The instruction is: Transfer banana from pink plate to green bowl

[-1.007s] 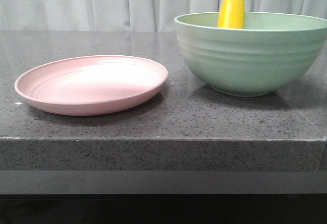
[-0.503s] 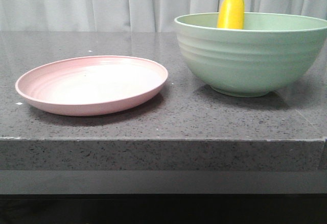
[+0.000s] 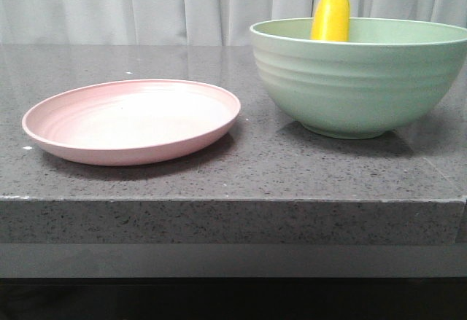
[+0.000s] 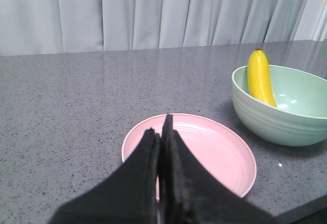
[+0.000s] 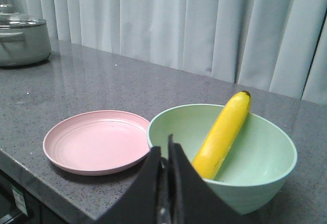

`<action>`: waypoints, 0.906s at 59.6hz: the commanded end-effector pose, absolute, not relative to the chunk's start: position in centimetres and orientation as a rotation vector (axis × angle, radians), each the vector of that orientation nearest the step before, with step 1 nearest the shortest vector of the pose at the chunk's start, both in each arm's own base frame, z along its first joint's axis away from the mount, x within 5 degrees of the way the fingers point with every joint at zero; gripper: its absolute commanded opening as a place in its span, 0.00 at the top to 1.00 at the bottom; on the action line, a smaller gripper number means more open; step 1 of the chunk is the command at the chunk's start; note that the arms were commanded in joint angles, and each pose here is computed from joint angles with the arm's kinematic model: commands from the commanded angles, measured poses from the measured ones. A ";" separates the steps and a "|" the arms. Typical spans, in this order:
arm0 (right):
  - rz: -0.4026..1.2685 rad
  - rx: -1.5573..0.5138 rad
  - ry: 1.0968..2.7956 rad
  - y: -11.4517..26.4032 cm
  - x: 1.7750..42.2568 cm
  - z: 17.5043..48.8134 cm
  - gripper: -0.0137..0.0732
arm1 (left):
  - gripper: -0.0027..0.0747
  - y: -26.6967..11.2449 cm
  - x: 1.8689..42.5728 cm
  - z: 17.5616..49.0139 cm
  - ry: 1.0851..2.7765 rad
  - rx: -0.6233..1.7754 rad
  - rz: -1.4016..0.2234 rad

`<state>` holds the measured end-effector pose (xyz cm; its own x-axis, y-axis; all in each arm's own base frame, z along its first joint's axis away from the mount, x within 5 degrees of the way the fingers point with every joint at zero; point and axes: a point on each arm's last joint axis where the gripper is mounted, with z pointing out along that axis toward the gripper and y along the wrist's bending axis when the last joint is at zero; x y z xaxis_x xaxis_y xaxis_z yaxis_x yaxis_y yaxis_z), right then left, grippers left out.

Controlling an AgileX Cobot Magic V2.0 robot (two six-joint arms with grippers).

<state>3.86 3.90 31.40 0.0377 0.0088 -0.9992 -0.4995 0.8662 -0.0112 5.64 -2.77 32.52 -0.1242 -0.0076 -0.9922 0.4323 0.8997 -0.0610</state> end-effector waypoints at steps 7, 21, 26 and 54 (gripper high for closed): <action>0.408 -0.363 1.448 3.7 3.9 32.5 0.91 | 0.99 -2.8 5.6 34.0 1.570 0.294 -0.421; 0.408 -0.363 1.448 3.7 3.9 32.5 0.91 | 0.99 -2.8 5.6 34.0 1.564 0.293 -0.422; 0.408 -0.363 1.448 3.7 3.9 32.5 0.91 | 0.99 -2.7 5.6 33.4 1.566 0.294 -0.407; 0.409 -0.366 1.451 3.7 4.0 32.5 0.91 | 0.99 -0.3 4.9 22.3 1.617 -0.039 -0.112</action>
<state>3.86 3.91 31.41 0.0373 0.0113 -0.9992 -0.5002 0.8659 -0.0089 4.84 -0.42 21.71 -0.1670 -0.0565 -0.9843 0.0693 0.9952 -0.0689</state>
